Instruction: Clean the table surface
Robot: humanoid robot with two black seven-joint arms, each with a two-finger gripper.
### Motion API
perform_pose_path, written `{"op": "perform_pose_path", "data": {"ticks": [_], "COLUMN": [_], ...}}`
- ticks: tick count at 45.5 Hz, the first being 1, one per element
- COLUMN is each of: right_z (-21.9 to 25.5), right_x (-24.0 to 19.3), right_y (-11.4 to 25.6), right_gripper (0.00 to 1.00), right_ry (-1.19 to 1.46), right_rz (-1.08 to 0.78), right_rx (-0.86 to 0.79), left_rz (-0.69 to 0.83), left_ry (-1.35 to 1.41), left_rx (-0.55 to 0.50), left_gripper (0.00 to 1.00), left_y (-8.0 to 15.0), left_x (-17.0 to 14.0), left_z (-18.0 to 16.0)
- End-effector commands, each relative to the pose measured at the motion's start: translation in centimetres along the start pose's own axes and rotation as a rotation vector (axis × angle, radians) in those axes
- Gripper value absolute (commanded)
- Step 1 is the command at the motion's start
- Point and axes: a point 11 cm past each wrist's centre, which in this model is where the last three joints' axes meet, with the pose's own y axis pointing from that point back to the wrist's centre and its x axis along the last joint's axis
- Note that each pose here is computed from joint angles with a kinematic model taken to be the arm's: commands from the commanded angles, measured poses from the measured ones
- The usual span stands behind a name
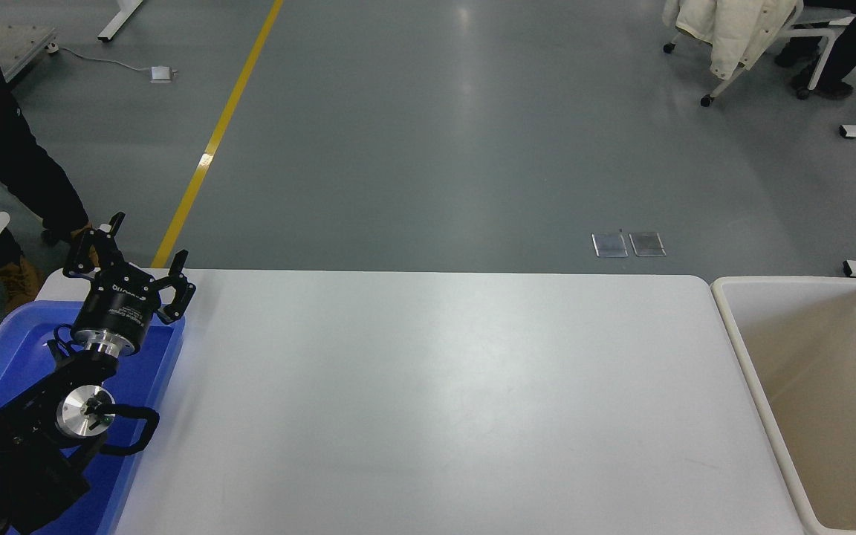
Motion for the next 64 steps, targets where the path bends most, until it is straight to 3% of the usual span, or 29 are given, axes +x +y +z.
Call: {"op": "perform_pose_path", "data": {"ticks": [1, 13, 38, 43, 50, 64], "right_z": [3.2, 5.6, 6.1, 5.9, 5.5, 4.8], "right_x": [-7.5, -15.2, -16.1, -15.2, -14.8, -14.8], "right_y": [0.6, 2.3, 2.6, 2.4, 2.2, 2.0], "right_gripper": [0.00, 0.00, 0.00, 0.55, 0.96, 0.99], "right_ry": [0.028, 0.032, 0.034, 0.034, 0.031, -0.003], "right_rz": [-0.123, -0.258, -0.267, -0.223, -0.175, -0.182], "right_rx": [-0.072, -0.108, -0.116, -0.113, -0.105, -0.097], "left_rz": [0.000, 0.000, 0.000, 0.001, 0.000, 0.000], "left_ry": [-0.001, -0.001, 0.001, -0.001, 0.001, 0.001], "left_rx": [0.001, 0.001, 0.000, -0.001, 0.000, 0.000], "left_gripper": [1.00, 1.00, 1.00, 1.00, 1.00, 1.00], "left_y": [0.0, 0.0, 0.0, 0.0, 0.0, 0.0], "left_x": [0.0, 0.0, 0.0, 0.0, 0.0, 0.0], "left_z": [0.0, 0.0, 0.0, 0.1, 0.0, 0.0]}}
